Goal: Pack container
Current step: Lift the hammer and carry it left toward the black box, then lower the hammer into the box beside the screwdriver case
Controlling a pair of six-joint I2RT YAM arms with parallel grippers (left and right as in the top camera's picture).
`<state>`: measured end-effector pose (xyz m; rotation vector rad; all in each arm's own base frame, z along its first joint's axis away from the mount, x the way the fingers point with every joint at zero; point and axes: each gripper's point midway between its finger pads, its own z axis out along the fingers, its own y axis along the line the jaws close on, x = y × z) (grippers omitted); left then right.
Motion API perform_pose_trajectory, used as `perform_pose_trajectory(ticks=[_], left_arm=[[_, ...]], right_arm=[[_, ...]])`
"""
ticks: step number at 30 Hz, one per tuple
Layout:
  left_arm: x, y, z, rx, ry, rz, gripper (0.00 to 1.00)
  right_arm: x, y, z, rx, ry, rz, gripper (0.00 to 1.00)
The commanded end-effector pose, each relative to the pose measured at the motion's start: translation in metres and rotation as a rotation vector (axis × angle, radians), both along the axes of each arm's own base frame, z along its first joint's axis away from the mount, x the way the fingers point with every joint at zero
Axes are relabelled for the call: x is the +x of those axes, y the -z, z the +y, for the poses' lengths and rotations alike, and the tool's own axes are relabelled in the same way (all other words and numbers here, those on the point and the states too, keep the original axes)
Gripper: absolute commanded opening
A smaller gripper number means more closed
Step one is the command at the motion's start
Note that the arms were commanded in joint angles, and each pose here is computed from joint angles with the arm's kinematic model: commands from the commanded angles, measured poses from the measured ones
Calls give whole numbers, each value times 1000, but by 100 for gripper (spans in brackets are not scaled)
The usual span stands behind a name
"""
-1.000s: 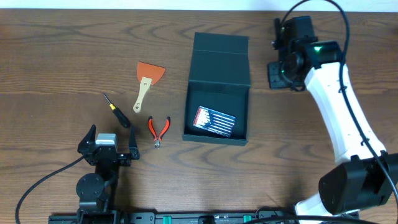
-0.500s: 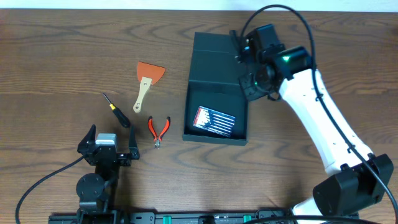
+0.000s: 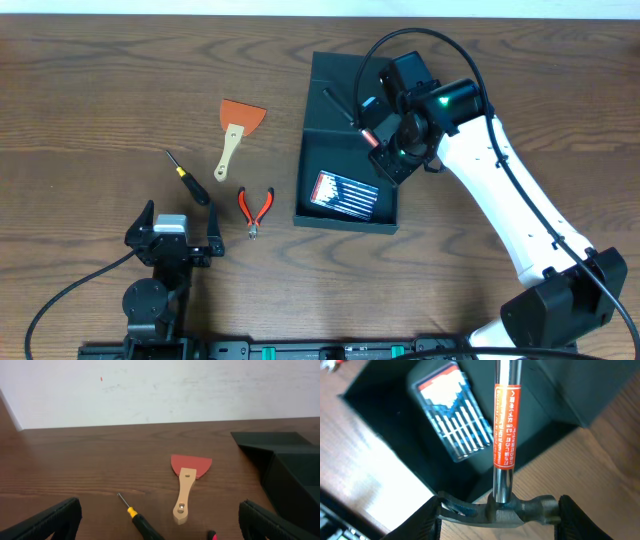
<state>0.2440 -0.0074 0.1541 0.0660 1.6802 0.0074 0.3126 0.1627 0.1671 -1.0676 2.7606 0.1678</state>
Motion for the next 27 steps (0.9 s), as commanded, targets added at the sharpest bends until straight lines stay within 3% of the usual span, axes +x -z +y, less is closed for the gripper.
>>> perform_pose_trajectory(ticks=[1, 17, 27], left_arm=[[0, 16, -1, 14, 10, 36, 99], [0, 16, -1, 14, 10, 36, 99], [0, 16, -1, 14, 10, 36, 99]], right_arm=[[-6, -15, 14, 62, -157, -33, 1], [-12, -7, 10, 24, -348, -42, 1], [-25, 47, 3, -3, -358, 23, 1]])
